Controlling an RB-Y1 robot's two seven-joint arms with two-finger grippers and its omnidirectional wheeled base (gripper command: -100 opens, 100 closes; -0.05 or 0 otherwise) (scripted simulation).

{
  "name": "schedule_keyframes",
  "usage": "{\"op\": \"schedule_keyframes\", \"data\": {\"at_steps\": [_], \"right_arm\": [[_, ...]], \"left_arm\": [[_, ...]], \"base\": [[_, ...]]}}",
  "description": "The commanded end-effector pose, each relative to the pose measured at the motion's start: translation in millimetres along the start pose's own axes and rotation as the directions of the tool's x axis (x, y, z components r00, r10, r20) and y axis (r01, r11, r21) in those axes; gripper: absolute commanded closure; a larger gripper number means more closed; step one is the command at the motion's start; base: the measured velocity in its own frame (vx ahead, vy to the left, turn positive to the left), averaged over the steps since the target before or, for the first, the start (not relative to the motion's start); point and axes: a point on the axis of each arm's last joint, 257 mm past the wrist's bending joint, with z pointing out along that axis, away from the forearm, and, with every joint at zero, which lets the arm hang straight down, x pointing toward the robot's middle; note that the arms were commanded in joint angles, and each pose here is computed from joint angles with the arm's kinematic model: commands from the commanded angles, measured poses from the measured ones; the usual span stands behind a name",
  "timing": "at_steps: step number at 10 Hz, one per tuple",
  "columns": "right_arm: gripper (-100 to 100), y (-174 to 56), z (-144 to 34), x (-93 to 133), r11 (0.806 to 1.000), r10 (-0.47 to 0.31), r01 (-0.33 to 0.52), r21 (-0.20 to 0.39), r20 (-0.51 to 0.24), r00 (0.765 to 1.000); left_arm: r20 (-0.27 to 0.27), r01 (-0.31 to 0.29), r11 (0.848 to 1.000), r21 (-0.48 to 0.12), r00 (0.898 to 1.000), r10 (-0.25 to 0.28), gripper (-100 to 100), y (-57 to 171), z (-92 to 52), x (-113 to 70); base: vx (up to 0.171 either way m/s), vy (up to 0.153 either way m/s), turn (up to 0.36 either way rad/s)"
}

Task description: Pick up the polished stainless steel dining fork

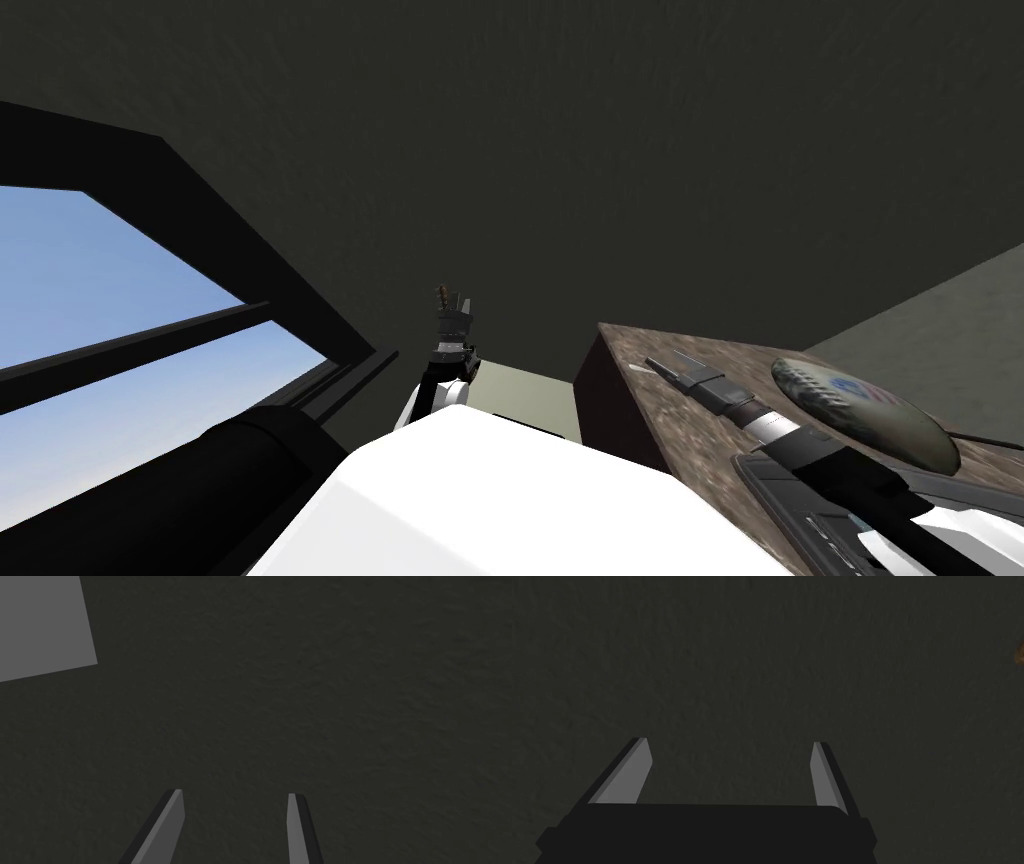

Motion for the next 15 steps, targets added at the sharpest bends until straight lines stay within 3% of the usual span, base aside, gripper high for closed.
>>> {"op": "schedule_keyframes", "data": {"at_steps": [1, 3, 4, 6, 7, 9, 11, 12, 14, 15], "right_arm": [[-100, -5.5, -1.7, 6.8, 0.999, -0.041, 0.041, -0.008, -0.034, 0.999], [-100, -22.8, -12.4, 31.7, 0.988, -0.152, 0.15, -0.028, -0.137, 0.979], [-100, -25.6, -12.4, 30.6, 0.985, -0.17, 0.166, -0.037, -0.149, 0.974], [-100, -45.2, -27.8, 56.9, 0.96, -0.278, 0.267, -0.077, -0.254, 0.926], [-100, -46.0, -27.3, 55.2, 0.957, -0.29, 0.277, -0.085, -0.259, 0.921], [-100, -65.6, -46.8, 80.7, 0.919, -0.393, 0.364, -0.148, -0.357, 0.847], [-100, -84.1, -70.7, 105.6, 0.876, -0.481, 0.427, -0.222, -0.441, 0.758], [-100, -84.8, -70.6, 104.7, 0.873, -0.487, 0.431, -0.227, -0.442, 0.753], [-100, -102.0, -98.3, 128.0, 0.827, -0.561, 0.469, -0.31, -0.51, 0.652], [-100, -102.0, -98.3, 128.0, 0.827, -0.561, 0.469, -0.31, -0.51, 0.652]], "left_arm": [[0.0, 0.0, 1.0, 0.0, 1.0, 0.0, 0, 0.0, 0.0, 0.0], [0.0, 0.0, 1.0, 0.0, 1.0, 0.0, 0, 0.0, 0.0, 0.0], [0.0, 0.0, 1.0, 0.0, 1.0, 0.0, 0, 0.0, 0.0, 0.0], [0.0, 0.0, 1.0, 0.0, 1.0, 0.0, 0, 0.0, 0.0, 0.0], [0.0, 0.0, 1.0, 0.0, 1.0, 0.0, 0, 0.0, 0.0, 0.0], [0.0, 0.0, 1.0, 0.0, 1.0, 0.0, 0, 0.0, 0.0, 0.0], [0.0, 0.0, 1.0, 0.0, 1.0, 0.0, 0, 0.0, 0.0, 0.0], [0.0, 0.0, 1.0, 0.0, 1.0, 0.0, 0, 0.0, 0.0, 0.0], [0.0, 0.0, 1.0, 0.0, 1.0, 0.0, 0, 0.0, 0.0, 0.0], [0.0, 0.0, 1.0, 0.0, 1.0, 0.0, 0, 0.0, 0.0, 0.0]], "base": [[0.006, 0.004, 0.068], [0.012, 0.011, 0.165], [0.014, 0.005, 0.068], [0.017, 0.012, 0.173], [0.019, 0.004, 0.045], [0.022, 0.012, 0.137], [0.039, 0.011, 0.185], [0.033, 0.004, 0.053], [0.031, 0.009, 0.139], [0.028, 0.007, 0.054]]}}
